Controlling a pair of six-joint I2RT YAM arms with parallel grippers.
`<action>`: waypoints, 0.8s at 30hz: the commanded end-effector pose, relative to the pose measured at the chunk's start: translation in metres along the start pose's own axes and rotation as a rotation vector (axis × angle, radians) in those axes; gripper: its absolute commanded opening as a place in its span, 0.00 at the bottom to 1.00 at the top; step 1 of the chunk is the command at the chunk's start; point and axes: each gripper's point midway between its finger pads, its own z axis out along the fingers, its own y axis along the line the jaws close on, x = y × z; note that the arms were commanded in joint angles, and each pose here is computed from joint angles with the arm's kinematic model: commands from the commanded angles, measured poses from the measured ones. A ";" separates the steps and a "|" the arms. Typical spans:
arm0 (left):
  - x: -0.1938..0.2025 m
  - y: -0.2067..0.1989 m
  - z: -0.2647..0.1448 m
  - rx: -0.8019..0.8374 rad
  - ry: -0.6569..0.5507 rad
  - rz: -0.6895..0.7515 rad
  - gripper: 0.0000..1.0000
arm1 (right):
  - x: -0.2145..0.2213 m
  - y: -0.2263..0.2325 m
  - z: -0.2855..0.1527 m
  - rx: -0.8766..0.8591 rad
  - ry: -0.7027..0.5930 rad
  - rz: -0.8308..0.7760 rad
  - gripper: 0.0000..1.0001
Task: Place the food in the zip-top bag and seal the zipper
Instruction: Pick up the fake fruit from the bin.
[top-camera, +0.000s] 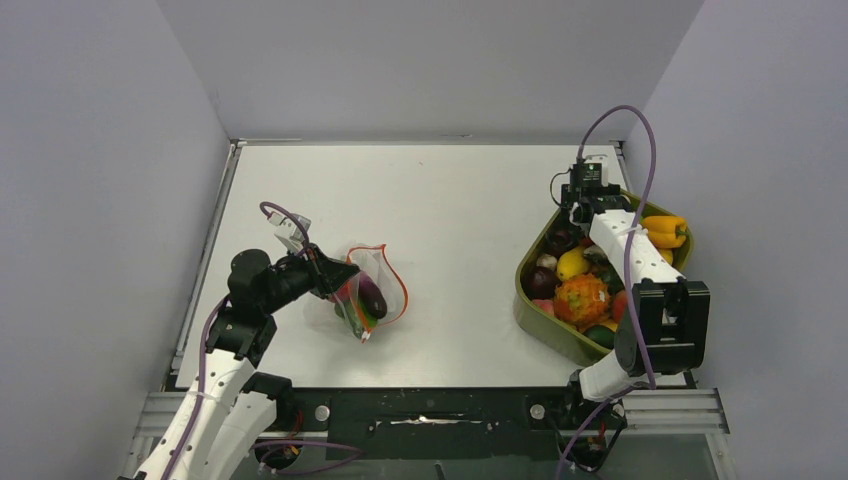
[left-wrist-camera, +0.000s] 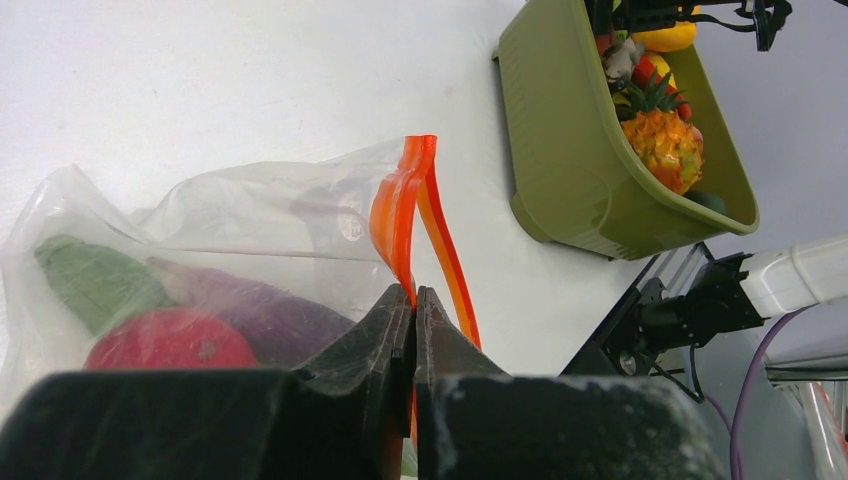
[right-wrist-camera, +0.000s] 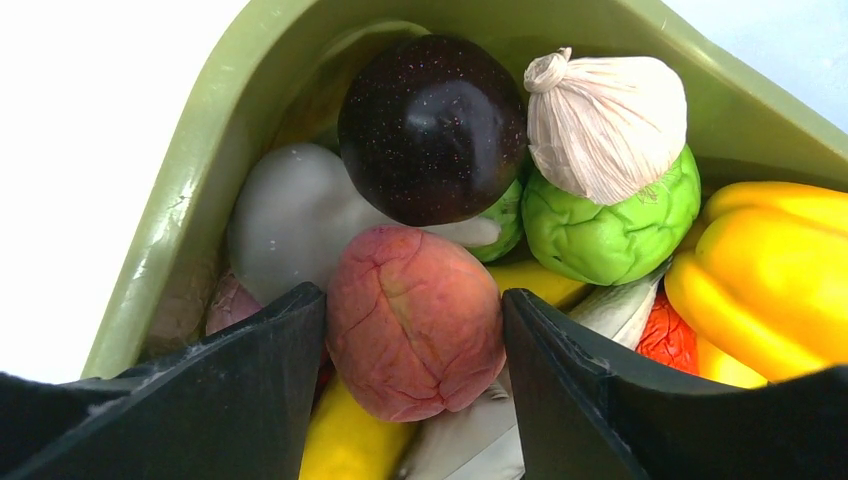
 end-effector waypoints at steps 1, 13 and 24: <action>-0.021 -0.015 -0.002 0.049 -0.058 0.067 0.00 | -0.013 -0.010 -0.010 0.019 -0.044 0.032 0.56; -0.021 -0.015 -0.002 0.047 -0.056 0.065 0.00 | -0.032 -0.014 -0.038 0.018 -0.133 0.071 0.51; -0.020 -0.014 -0.002 0.044 -0.056 0.064 0.00 | -0.067 0.001 -0.099 -0.054 -0.296 0.074 0.49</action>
